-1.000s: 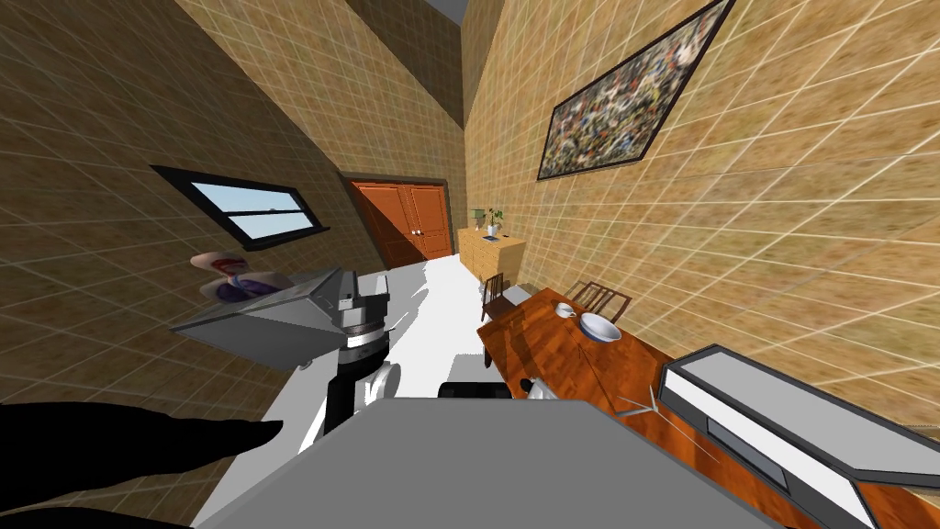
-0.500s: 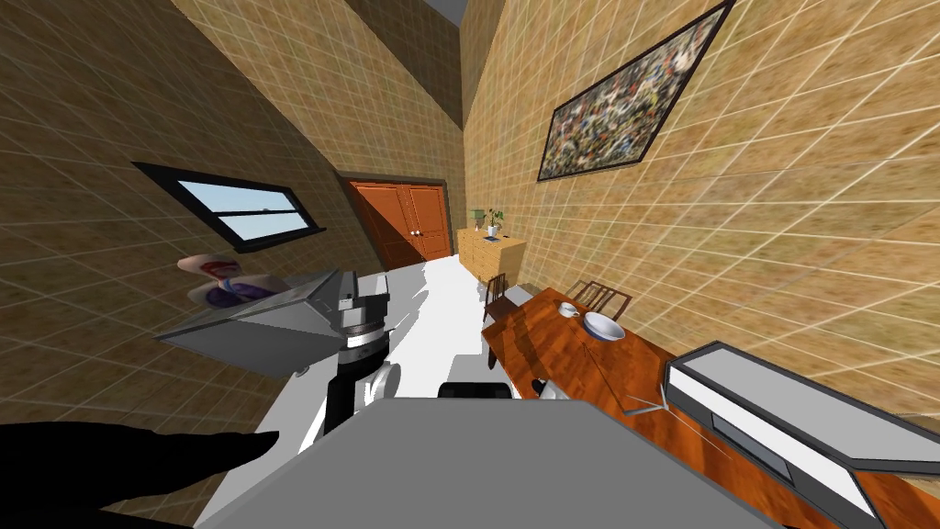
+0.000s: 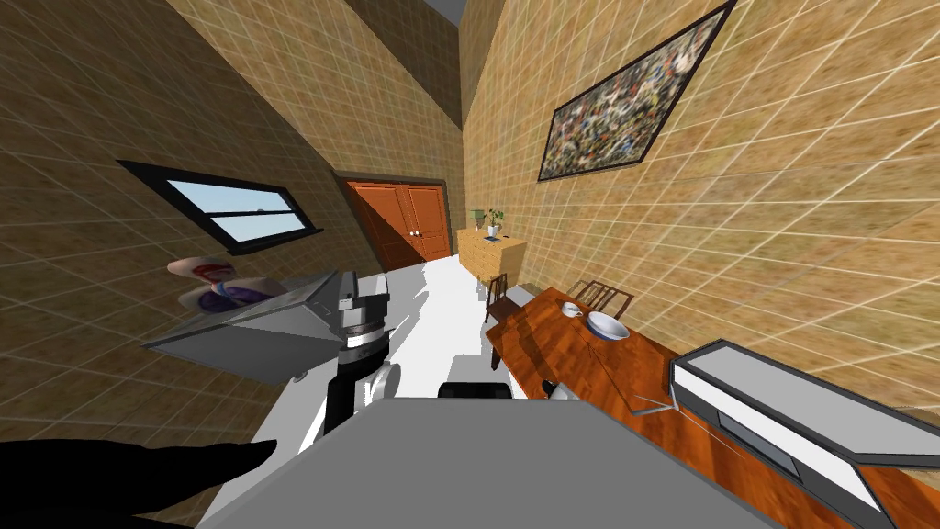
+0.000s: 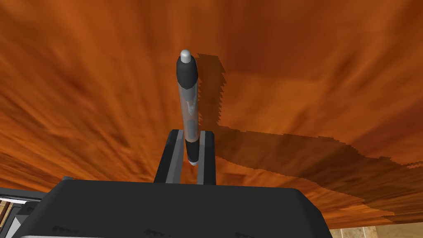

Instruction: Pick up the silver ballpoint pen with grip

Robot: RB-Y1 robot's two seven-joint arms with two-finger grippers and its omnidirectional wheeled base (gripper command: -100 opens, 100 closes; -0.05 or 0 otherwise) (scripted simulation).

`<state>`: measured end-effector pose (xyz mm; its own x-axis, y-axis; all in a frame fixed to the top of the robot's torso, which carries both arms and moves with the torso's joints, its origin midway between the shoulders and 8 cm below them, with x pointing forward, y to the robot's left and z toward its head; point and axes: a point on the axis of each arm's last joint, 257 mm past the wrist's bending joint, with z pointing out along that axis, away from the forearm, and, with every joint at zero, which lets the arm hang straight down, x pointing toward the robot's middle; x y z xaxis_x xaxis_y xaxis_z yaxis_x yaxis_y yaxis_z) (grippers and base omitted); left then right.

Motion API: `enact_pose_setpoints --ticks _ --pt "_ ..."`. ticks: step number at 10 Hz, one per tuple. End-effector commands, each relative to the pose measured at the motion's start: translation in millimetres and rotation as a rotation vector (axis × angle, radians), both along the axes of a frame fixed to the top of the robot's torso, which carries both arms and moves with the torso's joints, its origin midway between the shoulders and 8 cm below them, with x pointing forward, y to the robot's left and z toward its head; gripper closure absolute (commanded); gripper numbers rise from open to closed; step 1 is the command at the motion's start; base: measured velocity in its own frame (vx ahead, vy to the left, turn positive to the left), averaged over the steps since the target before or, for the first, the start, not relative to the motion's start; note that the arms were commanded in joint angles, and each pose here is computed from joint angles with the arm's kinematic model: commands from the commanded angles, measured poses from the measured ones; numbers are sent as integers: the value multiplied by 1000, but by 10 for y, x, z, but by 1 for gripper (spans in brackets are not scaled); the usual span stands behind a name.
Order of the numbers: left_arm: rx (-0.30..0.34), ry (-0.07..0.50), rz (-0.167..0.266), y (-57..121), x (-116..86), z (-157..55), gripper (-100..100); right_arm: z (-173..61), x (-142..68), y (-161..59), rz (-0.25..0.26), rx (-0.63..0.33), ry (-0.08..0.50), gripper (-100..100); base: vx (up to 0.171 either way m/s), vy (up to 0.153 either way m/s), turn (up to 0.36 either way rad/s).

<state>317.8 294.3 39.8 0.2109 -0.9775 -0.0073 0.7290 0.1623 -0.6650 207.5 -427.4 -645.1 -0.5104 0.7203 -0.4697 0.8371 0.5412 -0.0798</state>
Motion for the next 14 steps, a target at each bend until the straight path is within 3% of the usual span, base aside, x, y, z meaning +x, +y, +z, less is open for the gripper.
enact_pose_setpoints --ticks 1,2,3,5,6,7,8,10,11,12,14 --pt "0 0 0 0 0 0 0 15 8 -64 1 5 -4 100 20 100 -34" --pt "0 0 0 0 0 0 0 3 -4 -45 -20 17 -9 100 0 39 6" --pt "0 0 0 0 0 0 0 49 -2 -236 14 0 -3 100 12 66 -40" --pt "0 0 0 0 0 0 0 36 -14 -215 -9 14 -9 100 3 53 -19" --pt "0 0 0 0 0 0 0 91 -9 -412 27 -7 -5 100 17 74 -38" --pt "0 0 0 0 0 0 0 73 -26 -381 -5 13 -13 100 19 82 -37" --pt "0 0 0 0 0 0 0 132 -25 -575 30 -7 -8 100 15 110 -39" --pt "0 0 0 0 0 0 0 119 -35 -553 3 9 -17 100 8 65 -24" --pt "0 0 0 0 0 0 0 190 -32 -755 40 -16 -12 100 15 79 -29" --pt "0 0 0 0 0 0 0 189 8 -721 14 4 -31 100 14 75 -47" --pt "0 0 0 0 0 0 0 184 -31 -727 15 1 -22 100 4 19 2"
